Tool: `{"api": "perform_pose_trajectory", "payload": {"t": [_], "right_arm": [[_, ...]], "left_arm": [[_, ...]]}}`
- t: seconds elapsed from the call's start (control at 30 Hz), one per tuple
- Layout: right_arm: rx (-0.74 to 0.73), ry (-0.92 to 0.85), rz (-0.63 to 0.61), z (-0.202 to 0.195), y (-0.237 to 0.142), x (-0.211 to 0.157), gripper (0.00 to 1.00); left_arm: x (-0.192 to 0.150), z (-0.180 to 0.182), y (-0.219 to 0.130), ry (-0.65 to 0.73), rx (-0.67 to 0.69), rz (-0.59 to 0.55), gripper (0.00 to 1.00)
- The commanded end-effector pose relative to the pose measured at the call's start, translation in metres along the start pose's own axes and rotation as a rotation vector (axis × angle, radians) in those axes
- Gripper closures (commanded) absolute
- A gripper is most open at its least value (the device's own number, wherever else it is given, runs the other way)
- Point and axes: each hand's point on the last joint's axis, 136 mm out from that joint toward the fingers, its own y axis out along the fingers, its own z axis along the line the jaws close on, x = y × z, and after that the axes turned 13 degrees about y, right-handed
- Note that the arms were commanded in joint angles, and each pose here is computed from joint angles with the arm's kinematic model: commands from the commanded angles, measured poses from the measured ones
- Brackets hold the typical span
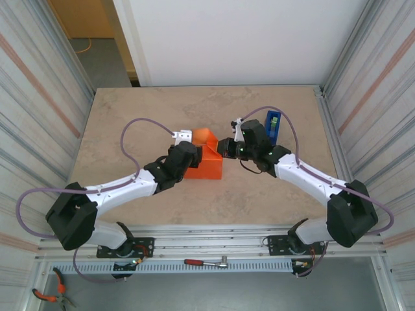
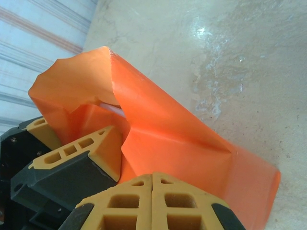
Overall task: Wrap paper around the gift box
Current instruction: Fold the seventh fold of the wrapping paper on the gift box.
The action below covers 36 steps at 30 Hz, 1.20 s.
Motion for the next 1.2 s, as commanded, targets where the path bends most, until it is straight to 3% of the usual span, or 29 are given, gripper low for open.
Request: {"api": "perform_pose_trajectory", "payload": {"t": [0.0,0.37,0.77,0.93,1.17], "right_arm": [[0.008,0.012,0.017,0.000,0.007,-0.004,1.00],[-0.051,-0.053,0.085,-0.003,0.026,-0.030,1.00],[-0.279,-0.207,0.148,-0.031,0.045,-0.066,1.00],[-0.212,-0.193,0.161,-0.015,0.041,-0.068,1.00],[0.060,-0.140,0.138,0.046,0.016,-0.048,1.00]], "left_arm": [[-0.016,-0.004,-0.002,0.019,-0.021,0.049,0.39],[-0.017,-0.005,-0.002,0.017,-0.024,0.049,0.40],[-0.017,-0.004,-0.002,0.013,-0.024,0.048,0.40],[-0.017,-0.004,-0.003,0.011,-0.027,0.047,0.40],[-0.018,-0.004,-0.003,0.011,-0.028,0.049,0.40]]}}
